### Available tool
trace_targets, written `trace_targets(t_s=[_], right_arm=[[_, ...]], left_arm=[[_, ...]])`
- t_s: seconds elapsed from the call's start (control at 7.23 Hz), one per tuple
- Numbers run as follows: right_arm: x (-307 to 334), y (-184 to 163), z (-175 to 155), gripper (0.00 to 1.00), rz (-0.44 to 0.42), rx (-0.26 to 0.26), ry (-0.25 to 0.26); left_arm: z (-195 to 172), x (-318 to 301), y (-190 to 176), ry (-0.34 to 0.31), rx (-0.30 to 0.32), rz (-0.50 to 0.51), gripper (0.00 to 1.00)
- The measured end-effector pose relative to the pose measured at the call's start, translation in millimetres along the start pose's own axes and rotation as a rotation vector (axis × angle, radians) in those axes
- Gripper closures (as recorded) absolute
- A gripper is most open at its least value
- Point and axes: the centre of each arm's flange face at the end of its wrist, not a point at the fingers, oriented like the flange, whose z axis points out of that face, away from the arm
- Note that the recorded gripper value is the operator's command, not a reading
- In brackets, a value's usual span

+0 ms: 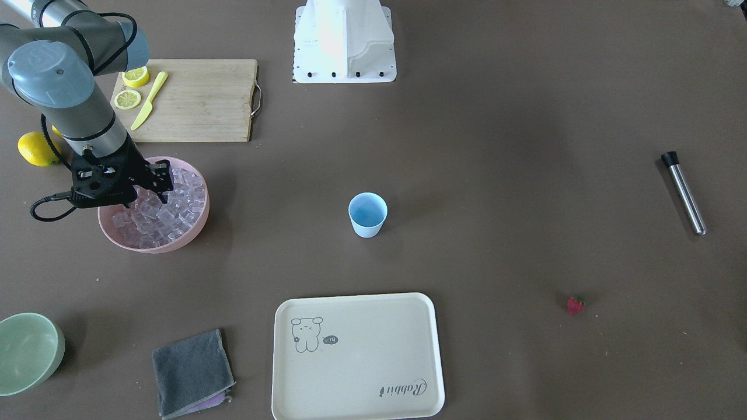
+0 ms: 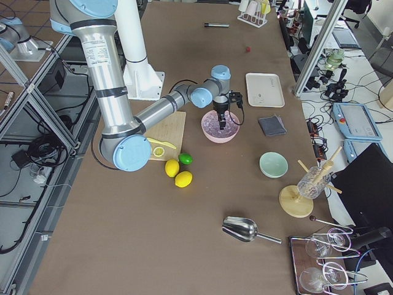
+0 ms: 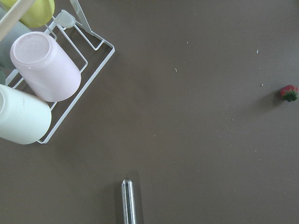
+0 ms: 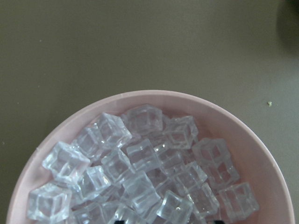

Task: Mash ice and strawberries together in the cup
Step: 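Lower the right gripper into the bowl and grasp an ice cube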

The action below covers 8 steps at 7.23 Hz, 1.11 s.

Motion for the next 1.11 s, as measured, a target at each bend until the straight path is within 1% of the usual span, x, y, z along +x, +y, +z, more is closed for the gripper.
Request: trace_targets(t_s=[0.28, 0.42, 0.55, 0.83, 1.11], right_arm=[[2, 7, -8, 0.28, 0.016, -0.023, 0.033], [0, 10, -9, 0.29, 0.017, -0.031, 0.044], [-3, 13, -7, 0.32, 0.014, -0.039, 0.056], [-10, 22, -3, 0.34, 0.012, -0.064, 0.115], [-14, 29, -4, 0.33, 0.009, -0.079, 0.142]], left_arm=[[1, -1, -1, -0.002, -0.001, -0.002, 0.02], [1, -2, -1, -0.003, -0.002, -0.003, 0.02], [1, -1, -1, -0.003, -0.001, -0.002, 0.02], [1, -1, -2, -0.003, 0.000, -0.001, 0.02], [0, 0, -4, -0.003, 0.002, -0.001, 0.02]])
